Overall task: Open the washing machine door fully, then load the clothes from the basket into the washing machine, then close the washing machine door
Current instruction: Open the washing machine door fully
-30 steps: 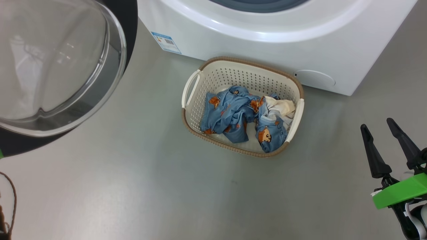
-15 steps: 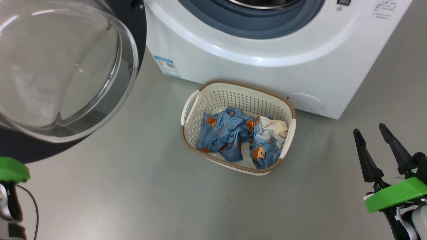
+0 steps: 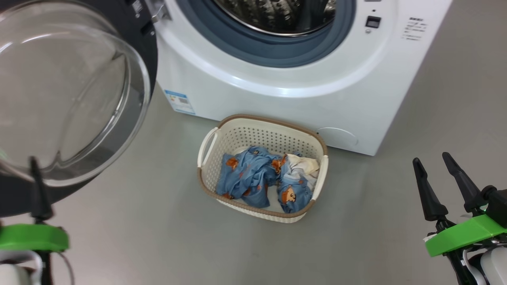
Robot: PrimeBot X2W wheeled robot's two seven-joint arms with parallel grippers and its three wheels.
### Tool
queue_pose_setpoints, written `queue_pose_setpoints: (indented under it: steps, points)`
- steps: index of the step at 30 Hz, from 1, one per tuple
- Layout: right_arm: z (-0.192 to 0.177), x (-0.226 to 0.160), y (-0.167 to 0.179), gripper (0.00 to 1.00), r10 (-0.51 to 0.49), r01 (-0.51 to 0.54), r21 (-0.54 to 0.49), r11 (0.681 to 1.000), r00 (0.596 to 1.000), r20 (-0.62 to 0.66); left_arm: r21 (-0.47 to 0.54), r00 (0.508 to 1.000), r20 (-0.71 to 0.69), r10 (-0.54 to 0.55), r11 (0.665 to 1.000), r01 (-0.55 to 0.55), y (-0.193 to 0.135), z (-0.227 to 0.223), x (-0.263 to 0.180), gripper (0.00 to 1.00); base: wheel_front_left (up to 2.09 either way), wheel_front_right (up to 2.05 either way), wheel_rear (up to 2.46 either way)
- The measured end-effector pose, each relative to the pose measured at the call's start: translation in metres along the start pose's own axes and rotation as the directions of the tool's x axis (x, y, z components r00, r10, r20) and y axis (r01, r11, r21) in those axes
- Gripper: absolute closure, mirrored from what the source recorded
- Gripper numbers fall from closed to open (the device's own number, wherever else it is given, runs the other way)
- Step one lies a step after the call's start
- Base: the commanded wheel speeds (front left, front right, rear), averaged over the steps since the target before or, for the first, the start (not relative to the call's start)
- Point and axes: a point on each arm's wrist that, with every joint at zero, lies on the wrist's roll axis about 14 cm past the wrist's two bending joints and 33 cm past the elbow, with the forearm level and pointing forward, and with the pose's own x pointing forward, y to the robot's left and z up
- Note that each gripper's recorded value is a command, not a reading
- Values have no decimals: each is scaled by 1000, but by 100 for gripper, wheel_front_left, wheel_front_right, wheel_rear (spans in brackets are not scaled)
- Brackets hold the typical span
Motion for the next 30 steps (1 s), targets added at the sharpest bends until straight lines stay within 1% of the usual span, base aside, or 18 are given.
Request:
queue_pose_setpoints:
  steps: [4, 8, 15, 19, 24, 30]
  points:
    - [6, -8, -4, 0, -26, 26, 4, 1000, 1000, 15, -16, 995, 5, -96, 995, 96, -39, -2, -4, 0, 0, 0, 0]
    - [9, -19, -11, 0, -60, 60, 4, 998, 998, 20, -28, 985, 8, -174, 984, 174, -69, -4, -8, 0, 0, 0, 0]
    - [17, -43, -28, 0, -138, 138, 8, 990, 990, 40, -44, 955, 17, -297, 954, 298, -118, -6, -17, 0, 0, 0, 0]
    - [17, -63, -39, 0, -192, 192, 9, 981, 981, 39, -60, 932, 15, -361, 930, 361, -140, -9, -24, 0, 0, 0, 0]
    - [23, -87, -57, 0, -265, 266, 3, 964, 963, 51, -119, 906, 21, -423, 898, 423, -168, -10, -30, 0, 0, 0, 0]
    - [31, -109, -71, 0, -330, 331, 2, 944, 941, 76, -163, 857, 32, -514, 843, 512, -206, -9, -41, 0, 0, 0, 0]
